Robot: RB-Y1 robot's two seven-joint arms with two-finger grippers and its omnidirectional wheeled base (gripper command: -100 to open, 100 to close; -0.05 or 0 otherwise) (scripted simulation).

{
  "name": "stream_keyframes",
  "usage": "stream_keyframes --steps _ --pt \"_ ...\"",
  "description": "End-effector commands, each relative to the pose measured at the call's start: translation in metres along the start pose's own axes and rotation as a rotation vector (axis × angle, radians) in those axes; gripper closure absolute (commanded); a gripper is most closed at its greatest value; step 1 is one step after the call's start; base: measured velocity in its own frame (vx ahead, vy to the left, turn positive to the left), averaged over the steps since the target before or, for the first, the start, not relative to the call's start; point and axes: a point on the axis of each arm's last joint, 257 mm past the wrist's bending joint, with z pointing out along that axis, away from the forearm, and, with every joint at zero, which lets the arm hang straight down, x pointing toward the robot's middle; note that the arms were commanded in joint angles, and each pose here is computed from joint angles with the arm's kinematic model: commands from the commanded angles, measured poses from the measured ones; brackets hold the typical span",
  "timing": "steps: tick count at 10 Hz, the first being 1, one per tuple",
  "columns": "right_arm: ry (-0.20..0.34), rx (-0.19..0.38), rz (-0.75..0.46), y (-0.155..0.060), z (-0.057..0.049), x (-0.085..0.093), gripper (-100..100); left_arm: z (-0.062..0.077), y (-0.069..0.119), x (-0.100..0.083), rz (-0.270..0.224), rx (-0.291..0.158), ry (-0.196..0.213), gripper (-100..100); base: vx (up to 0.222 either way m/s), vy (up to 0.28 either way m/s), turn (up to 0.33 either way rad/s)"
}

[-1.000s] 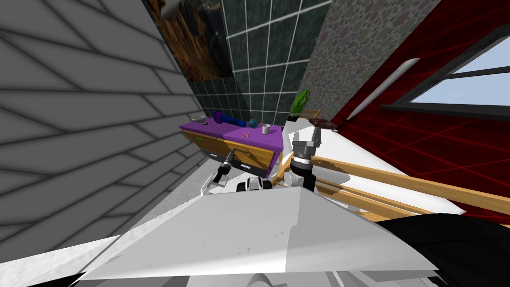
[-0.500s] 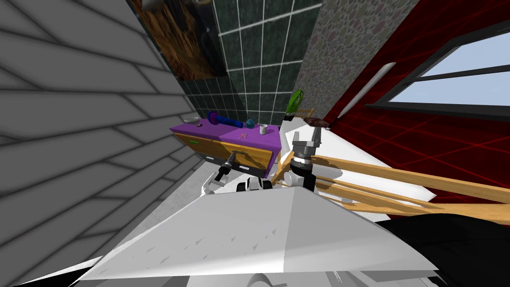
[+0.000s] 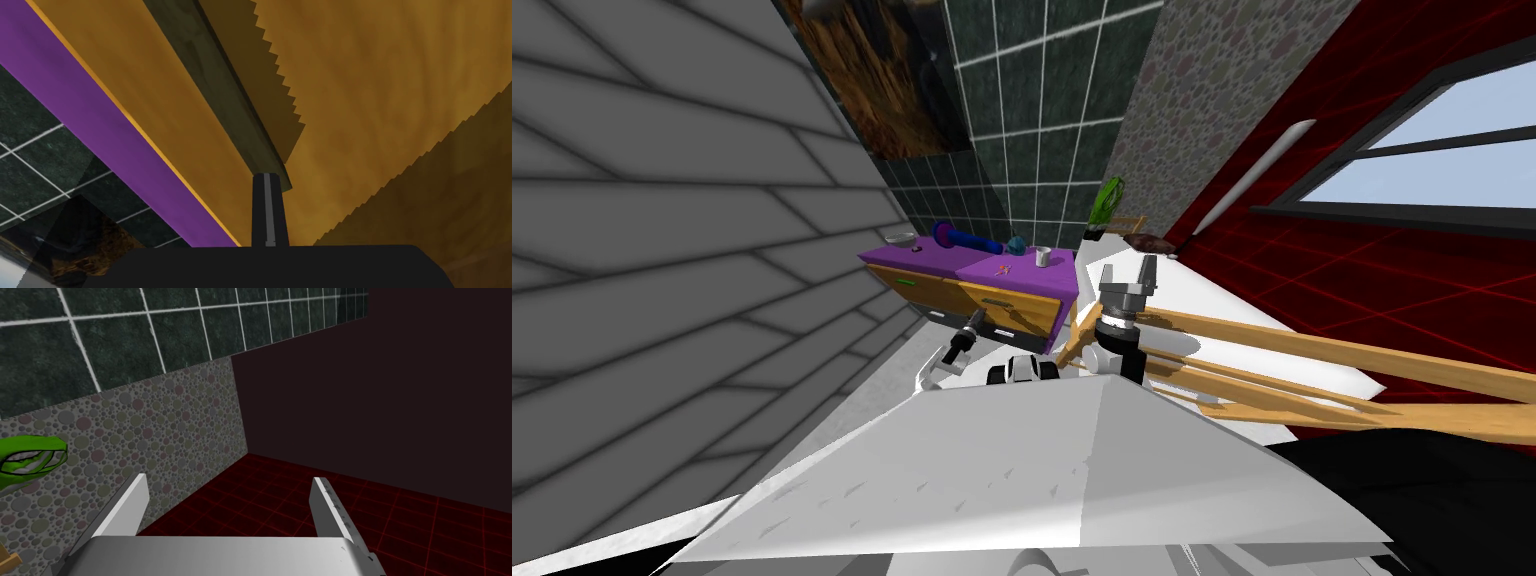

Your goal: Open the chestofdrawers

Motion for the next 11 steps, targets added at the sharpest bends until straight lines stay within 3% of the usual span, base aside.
stream_keyframes --steps 1,2,3,8,9,11 --pt "0.000 0.000 0.000 0.0000 0.0000 0.0000 0 -0.0053 -0.0025 0.0020 0.000 0.003 0.009 100 -0.177 0.033 0.039" --pt "0.000 0.000 0.000 0.0000 0.0000 0.0000 0 -0.0045 -0.0011 0.0014 0.000 0.002 0.006 100 -0.085 0.011 0.008" --pt "0.000 0.000 0.000 0.0000 0.0000 0.0000 0 -0.0018 -0.0031 -0.0021 0.001 -0.007 0.005 -100 0.061 -0.027 -0.060" --pt "0.000 0.000 0.000 0.0001 -0.0001 0.0000 0 0.0020 -0.0062 -0.0064 0.003 -0.018 0.002 -100 0.101 -0.039 -0.031" --pt "0.000 0.000 0.000 0.0000 -0.0001 0.0000 0 0.0021 -0.0063 -0.0063 0.003 -0.018 0.002 100 0.010 -0.002 0.000" --pt "0.000 0.000 0.000 0.0000 0.0000 0.0000 0 -0.0029 -0.0089 -0.0041 0.006 -0.016 0.012 100 -0.138 0.032 0.049"
